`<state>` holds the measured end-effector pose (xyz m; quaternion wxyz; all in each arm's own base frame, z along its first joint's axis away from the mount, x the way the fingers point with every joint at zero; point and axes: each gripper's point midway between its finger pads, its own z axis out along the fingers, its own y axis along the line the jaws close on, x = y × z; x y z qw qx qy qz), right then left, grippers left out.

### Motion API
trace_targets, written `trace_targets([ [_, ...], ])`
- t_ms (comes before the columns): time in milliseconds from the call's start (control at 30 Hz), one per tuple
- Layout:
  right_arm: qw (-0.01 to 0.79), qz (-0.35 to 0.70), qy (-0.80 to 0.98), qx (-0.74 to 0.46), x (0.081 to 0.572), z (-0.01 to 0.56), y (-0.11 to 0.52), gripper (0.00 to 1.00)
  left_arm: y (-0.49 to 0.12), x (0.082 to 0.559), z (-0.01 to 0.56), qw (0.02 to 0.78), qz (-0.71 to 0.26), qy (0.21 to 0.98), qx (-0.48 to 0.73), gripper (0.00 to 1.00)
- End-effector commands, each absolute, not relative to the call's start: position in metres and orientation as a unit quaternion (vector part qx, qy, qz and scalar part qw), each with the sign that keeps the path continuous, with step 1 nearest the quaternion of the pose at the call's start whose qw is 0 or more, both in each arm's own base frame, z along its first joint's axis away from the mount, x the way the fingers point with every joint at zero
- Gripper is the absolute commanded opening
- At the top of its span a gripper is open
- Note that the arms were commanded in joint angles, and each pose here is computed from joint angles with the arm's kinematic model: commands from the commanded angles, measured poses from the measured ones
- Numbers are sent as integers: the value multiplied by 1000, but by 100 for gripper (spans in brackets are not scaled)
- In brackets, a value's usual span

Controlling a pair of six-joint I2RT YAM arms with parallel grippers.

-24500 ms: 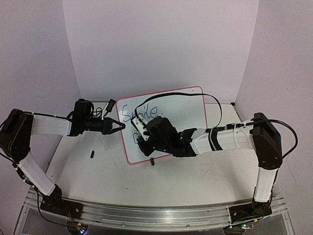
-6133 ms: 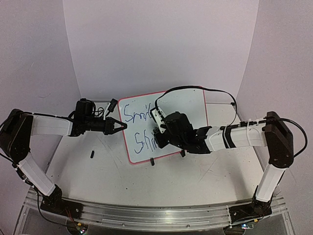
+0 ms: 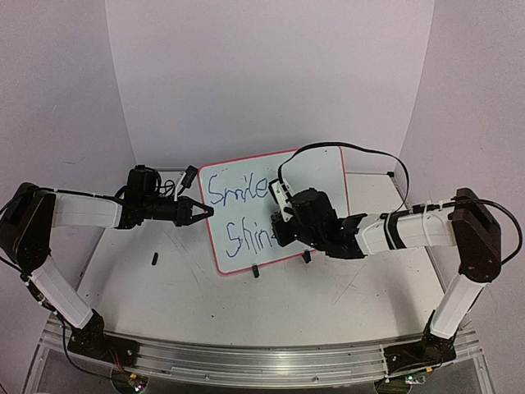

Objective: Write a sentence on the whiteboard

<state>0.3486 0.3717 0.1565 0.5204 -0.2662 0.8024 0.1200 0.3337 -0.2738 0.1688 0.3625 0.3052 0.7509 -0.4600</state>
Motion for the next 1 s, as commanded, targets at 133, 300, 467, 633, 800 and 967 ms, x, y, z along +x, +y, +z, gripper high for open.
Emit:
trace_targets([
  [133,517,137,804,-259,345,149,378,0,-255,344,113,347,-364,813,292,0],
  [300,513,136,807,-258,342,145,375,0,-256,344,113,347,-365,813,293,0],
  [467,510,134,810,-256,340,142,373,0,-256,344,113,346,-365,813,293,0],
  [633,505,136,813,-256,338,137,372,0,-256,344,113,346,-365,813,293,0],
  [800,504,130,816,-253,338,133,368,0,-256,344,112,346,-364,814,292,0],
  [967,499,129,820,-250,337,127,366,0,-255,344,113,346,-364,814,292,0],
])
